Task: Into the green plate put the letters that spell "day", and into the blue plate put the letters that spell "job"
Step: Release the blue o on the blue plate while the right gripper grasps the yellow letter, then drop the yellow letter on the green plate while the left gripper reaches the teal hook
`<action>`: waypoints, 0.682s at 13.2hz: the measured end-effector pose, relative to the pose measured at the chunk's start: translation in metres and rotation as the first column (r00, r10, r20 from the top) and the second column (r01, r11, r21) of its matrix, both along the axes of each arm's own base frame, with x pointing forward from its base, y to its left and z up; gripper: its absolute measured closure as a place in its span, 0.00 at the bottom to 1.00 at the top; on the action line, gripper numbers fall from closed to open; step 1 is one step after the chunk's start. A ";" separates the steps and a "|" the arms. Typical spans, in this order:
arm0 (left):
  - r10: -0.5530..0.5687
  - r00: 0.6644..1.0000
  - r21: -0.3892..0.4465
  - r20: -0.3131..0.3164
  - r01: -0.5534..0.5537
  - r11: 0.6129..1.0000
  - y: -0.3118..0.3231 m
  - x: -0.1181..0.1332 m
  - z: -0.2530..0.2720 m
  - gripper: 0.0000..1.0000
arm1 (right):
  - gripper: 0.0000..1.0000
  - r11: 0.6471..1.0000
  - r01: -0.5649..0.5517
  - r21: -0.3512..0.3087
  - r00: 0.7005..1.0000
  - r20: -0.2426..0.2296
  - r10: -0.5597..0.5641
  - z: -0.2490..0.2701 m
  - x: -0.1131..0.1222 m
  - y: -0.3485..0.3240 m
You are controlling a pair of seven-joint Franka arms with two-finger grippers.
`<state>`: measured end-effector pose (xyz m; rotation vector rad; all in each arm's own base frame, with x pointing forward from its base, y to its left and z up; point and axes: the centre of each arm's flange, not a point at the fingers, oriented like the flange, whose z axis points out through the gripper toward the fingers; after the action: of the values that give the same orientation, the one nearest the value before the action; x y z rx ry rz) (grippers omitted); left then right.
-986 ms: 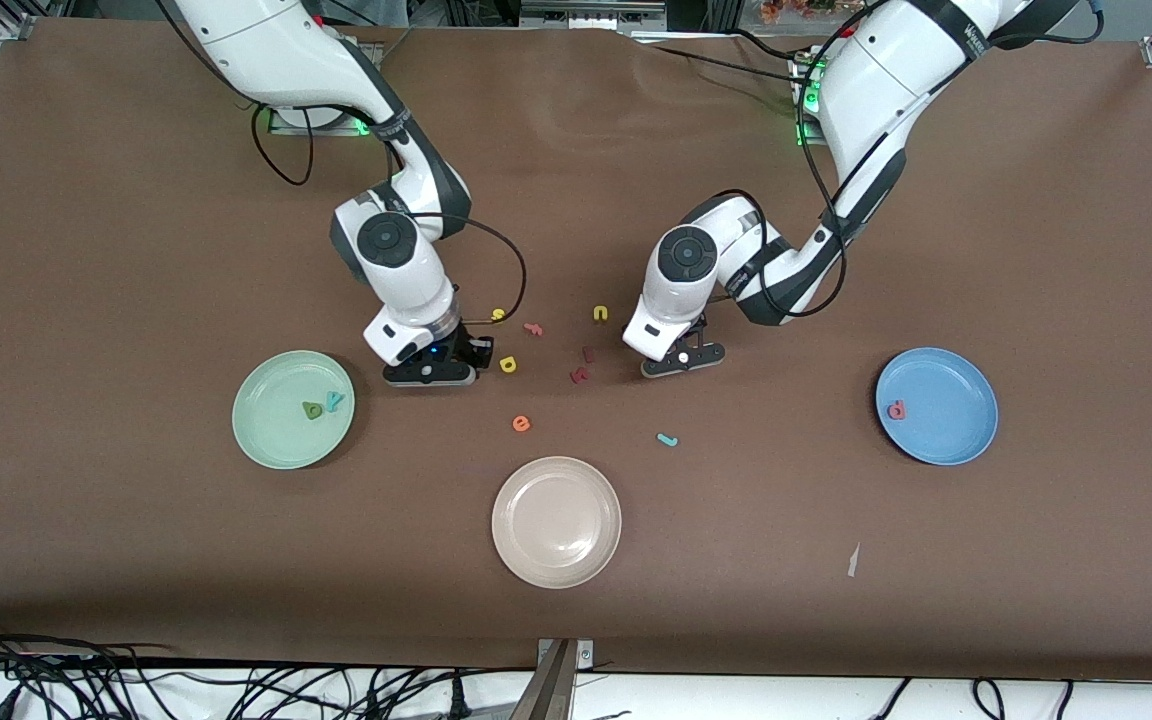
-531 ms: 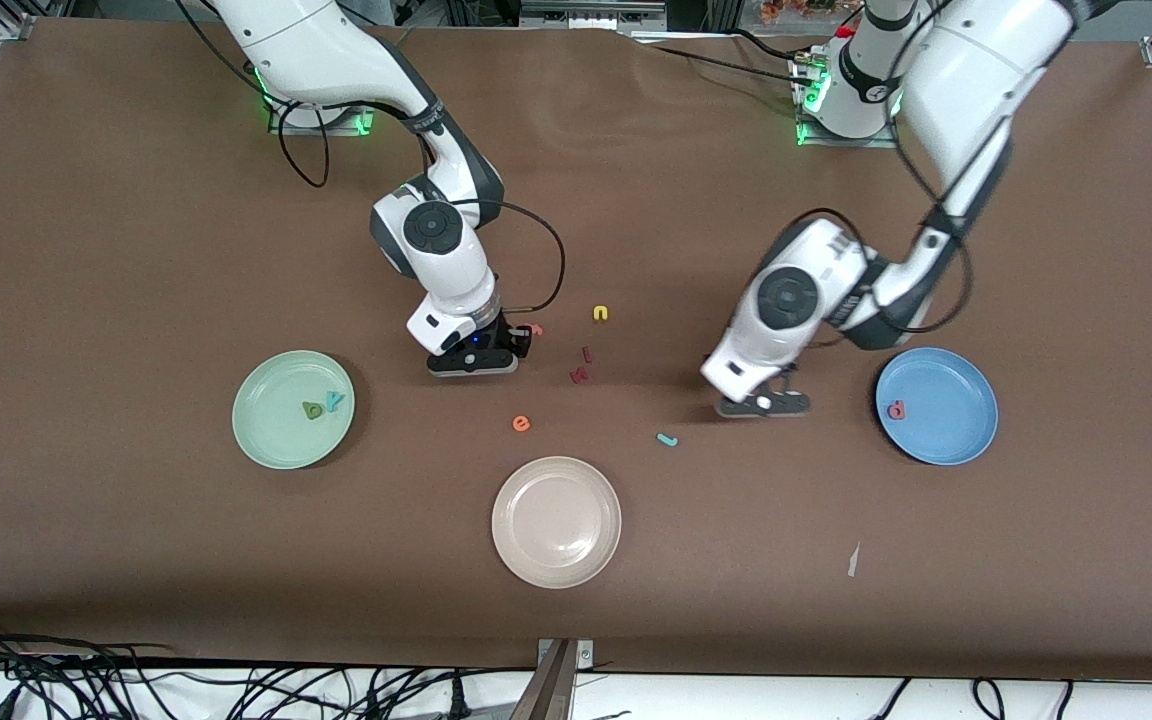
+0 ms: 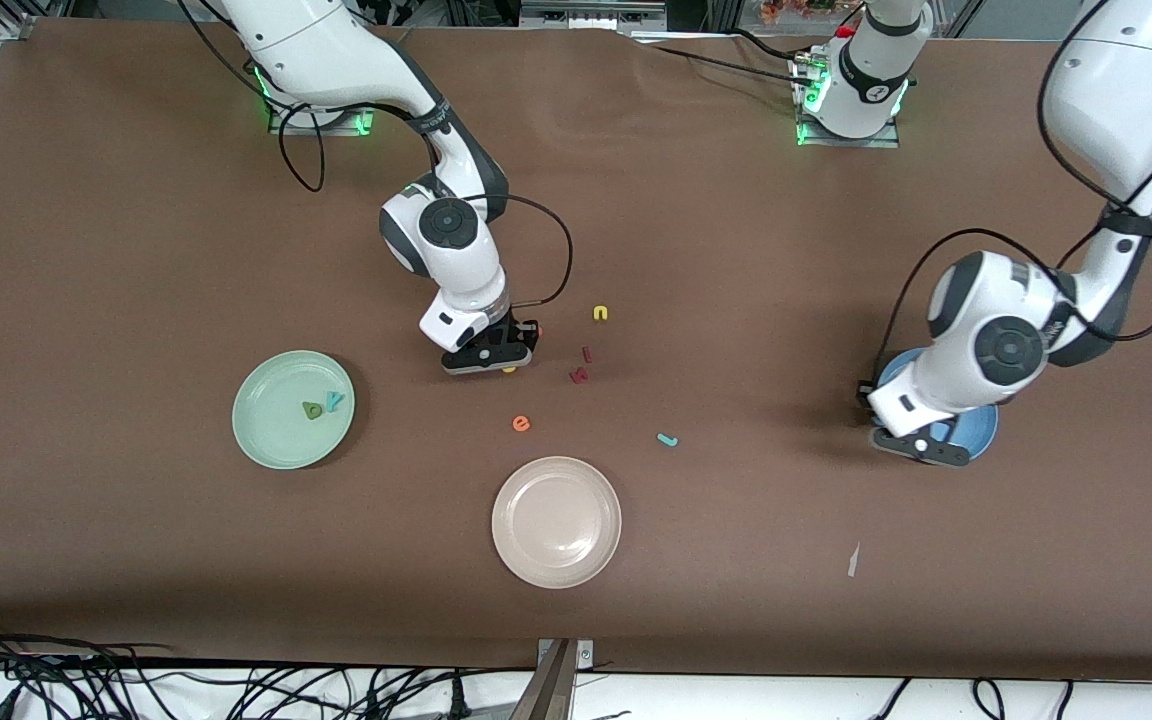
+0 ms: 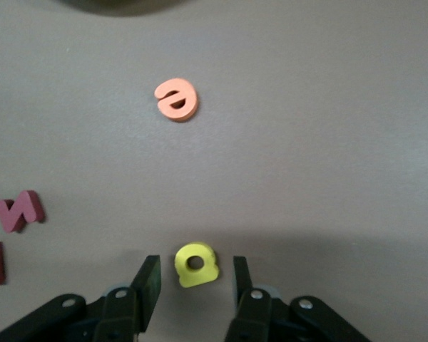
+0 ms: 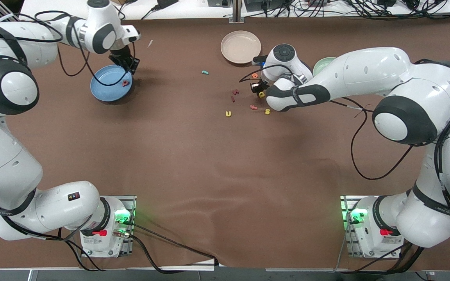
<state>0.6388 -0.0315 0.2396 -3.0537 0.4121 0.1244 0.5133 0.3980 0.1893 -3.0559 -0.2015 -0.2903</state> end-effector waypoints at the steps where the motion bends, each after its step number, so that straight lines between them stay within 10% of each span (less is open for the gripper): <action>1: -0.010 1.000 -0.003 -0.005 0.010 1.000 0.010 0.000 -0.002 0.73 | 0.51 1.000 -0.006 0.002 1.000 0.002 0.006 -0.003 -0.002 0.002; 5: -0.050 0.998 -0.011 -0.039 0.049 0.999 0.053 -0.007 -0.009 0.67 | 0.51 0.999 -0.041 -0.010 0.999 0.012 0.041 -0.013 -0.006 0.006; 9: -0.008 0.999 -0.067 -0.046 0.005 0.998 0.096 -0.010 -0.008 0.26 | 0.56 0.999 -0.047 -0.006 0.999 0.020 0.047 -0.014 -0.006 0.006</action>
<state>0.6286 0.0643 0.2321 -3.1205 0.4372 0.1851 0.5073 0.4042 0.1749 -3.0496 -0.2747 -0.3177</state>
